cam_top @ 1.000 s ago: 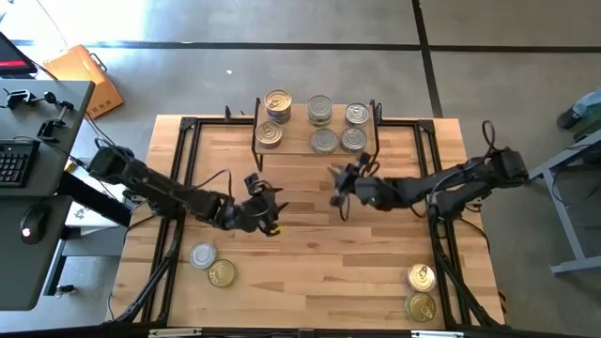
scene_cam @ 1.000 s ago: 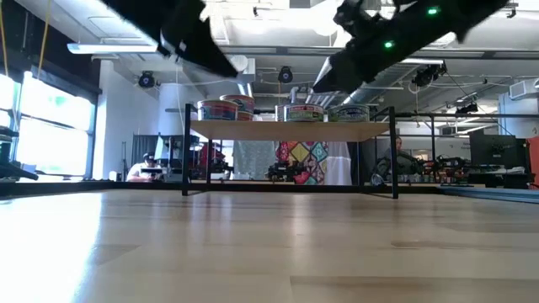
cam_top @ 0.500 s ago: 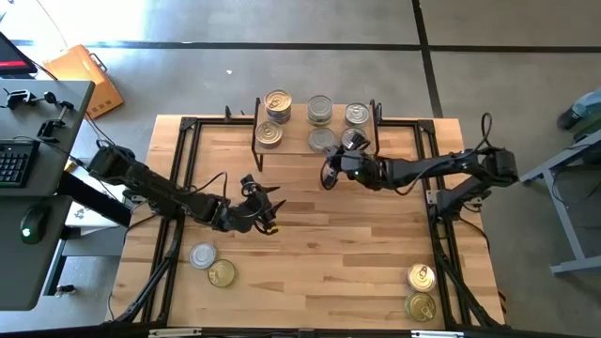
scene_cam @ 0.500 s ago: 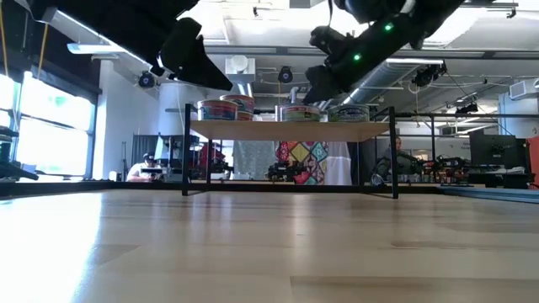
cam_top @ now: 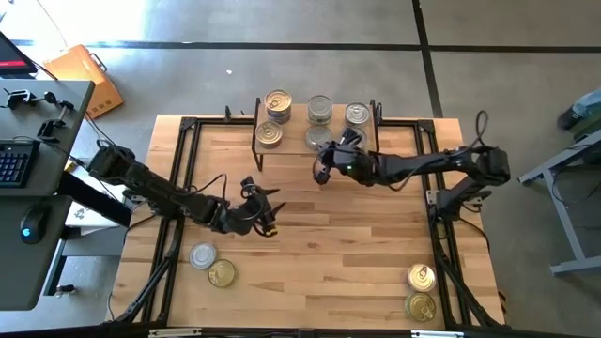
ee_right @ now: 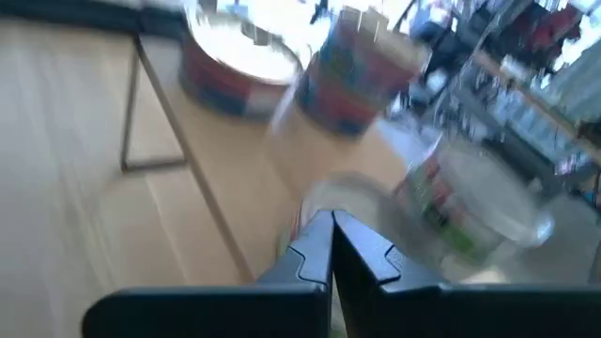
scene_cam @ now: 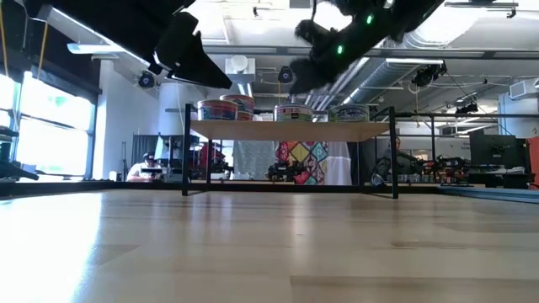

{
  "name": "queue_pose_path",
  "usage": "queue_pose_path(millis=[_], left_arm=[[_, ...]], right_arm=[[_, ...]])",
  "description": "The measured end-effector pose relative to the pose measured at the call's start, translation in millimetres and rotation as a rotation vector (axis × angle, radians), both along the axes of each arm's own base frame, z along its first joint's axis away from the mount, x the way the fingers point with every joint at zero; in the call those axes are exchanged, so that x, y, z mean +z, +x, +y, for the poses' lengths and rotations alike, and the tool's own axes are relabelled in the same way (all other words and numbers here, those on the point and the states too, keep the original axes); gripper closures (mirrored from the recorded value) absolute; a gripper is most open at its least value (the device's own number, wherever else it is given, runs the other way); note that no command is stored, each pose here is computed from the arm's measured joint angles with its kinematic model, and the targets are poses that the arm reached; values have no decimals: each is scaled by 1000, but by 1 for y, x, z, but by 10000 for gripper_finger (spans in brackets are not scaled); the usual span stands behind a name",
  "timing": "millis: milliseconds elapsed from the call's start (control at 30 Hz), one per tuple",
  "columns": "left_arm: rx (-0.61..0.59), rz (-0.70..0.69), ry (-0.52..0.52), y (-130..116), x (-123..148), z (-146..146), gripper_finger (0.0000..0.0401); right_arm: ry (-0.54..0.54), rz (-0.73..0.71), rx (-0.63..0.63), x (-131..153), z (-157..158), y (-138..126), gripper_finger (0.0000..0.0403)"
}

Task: Stack canned seafood by type on shelf
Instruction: Stack the green tuna can on top of the other green tuna can on the shelf

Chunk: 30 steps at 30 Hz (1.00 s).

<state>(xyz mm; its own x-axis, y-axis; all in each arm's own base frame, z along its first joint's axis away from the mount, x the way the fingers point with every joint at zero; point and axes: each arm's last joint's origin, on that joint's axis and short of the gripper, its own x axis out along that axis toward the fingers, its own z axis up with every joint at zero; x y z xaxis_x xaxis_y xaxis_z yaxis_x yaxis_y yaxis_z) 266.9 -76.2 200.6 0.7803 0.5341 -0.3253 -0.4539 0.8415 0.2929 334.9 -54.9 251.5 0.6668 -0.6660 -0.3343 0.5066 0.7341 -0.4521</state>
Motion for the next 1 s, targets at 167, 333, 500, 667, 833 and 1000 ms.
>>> queue_pose_path(millis=[167,333,500,667,833,1000], left_arm=[[-30,2,5,-2,0,-7,213],[-45,2,14,-5,0,-14,213],[-50,-1,14,-5,0,-16,213],[-50,-7,11,-5,1,-16,213],[-51,-11,9,-5,1,-16,213],[-50,-11,9,-5,1,-16,213]], right_arm=[[-49,-36,63,33,24,-19,402],[-29,-10,206,53,69,-46,402],[-61,115,313,44,124,-66,402],[-79,191,293,26,167,-92,402],[103,182,246,37,186,-120,402],[316,226,101,61,178,-140,402]])
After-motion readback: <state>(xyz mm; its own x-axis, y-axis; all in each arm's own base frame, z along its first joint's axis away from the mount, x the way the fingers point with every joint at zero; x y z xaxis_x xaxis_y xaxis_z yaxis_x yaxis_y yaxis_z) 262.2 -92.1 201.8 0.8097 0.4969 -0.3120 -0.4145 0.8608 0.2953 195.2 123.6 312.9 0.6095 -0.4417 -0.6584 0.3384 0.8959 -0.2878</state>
